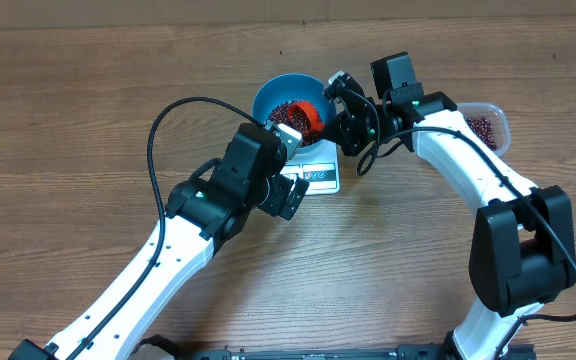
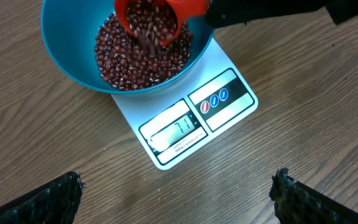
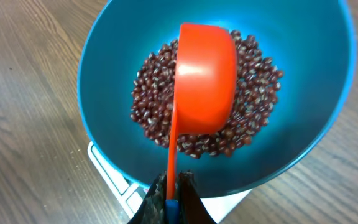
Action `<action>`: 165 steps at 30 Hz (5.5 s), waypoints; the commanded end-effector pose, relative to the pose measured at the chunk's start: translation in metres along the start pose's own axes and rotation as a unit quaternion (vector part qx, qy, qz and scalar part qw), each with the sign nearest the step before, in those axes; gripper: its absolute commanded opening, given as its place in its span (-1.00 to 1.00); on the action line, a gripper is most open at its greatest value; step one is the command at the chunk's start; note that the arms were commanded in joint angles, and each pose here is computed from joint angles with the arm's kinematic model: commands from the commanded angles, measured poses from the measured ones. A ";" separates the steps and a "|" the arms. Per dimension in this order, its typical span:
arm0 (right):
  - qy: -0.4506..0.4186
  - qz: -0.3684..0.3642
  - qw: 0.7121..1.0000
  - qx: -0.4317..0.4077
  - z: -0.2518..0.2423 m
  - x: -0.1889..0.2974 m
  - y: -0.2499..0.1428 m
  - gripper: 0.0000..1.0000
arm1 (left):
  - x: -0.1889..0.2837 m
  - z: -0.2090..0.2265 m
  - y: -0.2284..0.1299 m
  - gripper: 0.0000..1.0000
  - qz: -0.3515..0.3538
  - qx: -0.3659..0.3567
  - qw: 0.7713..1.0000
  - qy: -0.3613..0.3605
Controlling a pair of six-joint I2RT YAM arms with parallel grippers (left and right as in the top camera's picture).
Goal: Scoop item into bowl and weigh 150g on scale
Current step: 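Tilt the red scoop to pour beans into the bowl, right gripper, then move the empty scoop back to the bean tub, right gripper, then lower the red scoop into the beans to scoop again, right gripper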
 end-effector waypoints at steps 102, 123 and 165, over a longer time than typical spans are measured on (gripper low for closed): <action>-0.292 0.160 0.865 -0.376 -0.073 0.200 -0.109 -0.93 | -0.003 0.001 -0.001 0.99 0.004 -0.005 1.000 -0.001; -0.262 0.196 0.858 -0.396 -0.081 0.178 -0.127 -0.91 | -0.003 0.001 -0.001 0.99 0.004 -0.005 1.000 -0.001; -0.283 0.169 0.863 -0.383 -0.092 0.178 -0.121 -0.93 | -0.003 0.001 -0.001 0.99 0.004 -0.005 1.000 -0.001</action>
Point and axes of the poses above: each gripper's point midway between its finger pads, its own x axis back along the fingers, its own z axis along the line the jaws close on, y = z × x, the point moved 8 cm from there along x, back along the fingers, and after that the axes turned 13 degrees about x, right-handed, at the moved point
